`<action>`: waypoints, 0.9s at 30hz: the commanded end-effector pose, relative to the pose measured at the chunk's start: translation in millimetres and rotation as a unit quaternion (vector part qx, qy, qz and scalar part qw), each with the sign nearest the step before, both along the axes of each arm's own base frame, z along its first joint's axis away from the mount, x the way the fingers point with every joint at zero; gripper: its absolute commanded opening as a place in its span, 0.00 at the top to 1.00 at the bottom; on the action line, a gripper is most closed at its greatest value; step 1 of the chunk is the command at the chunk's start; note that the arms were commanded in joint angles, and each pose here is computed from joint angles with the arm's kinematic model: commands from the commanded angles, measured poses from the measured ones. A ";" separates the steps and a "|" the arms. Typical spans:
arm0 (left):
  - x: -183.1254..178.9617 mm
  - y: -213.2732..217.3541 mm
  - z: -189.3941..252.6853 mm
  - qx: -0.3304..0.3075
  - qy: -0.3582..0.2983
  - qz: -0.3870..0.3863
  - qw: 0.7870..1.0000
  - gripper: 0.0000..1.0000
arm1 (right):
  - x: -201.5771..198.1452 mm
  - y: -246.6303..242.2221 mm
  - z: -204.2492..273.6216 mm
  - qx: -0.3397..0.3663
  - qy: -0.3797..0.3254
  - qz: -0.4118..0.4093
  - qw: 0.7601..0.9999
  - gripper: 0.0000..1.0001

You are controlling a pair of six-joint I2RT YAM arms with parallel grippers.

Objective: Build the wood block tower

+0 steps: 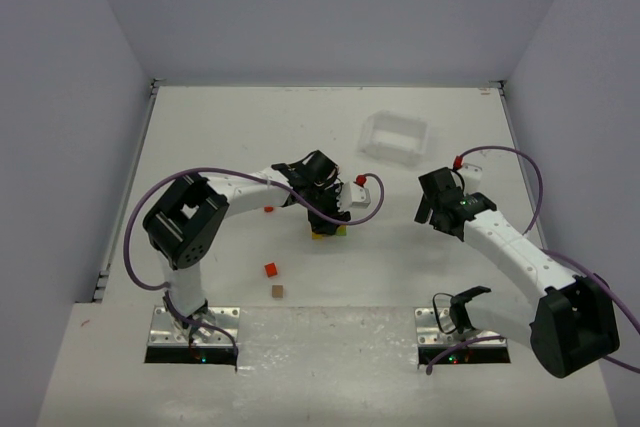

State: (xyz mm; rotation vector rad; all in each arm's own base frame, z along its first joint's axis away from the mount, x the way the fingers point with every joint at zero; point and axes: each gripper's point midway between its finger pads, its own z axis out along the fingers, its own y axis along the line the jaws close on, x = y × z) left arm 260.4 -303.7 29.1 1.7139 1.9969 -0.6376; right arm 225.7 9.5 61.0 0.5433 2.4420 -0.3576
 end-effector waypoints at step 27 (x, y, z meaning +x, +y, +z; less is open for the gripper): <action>106.3 -59.1 262.1 -0.281 -0.158 0.259 0.910 0.00 | 7.2 22.3 22.6 0.075 -0.085 0.051 0.992 0.01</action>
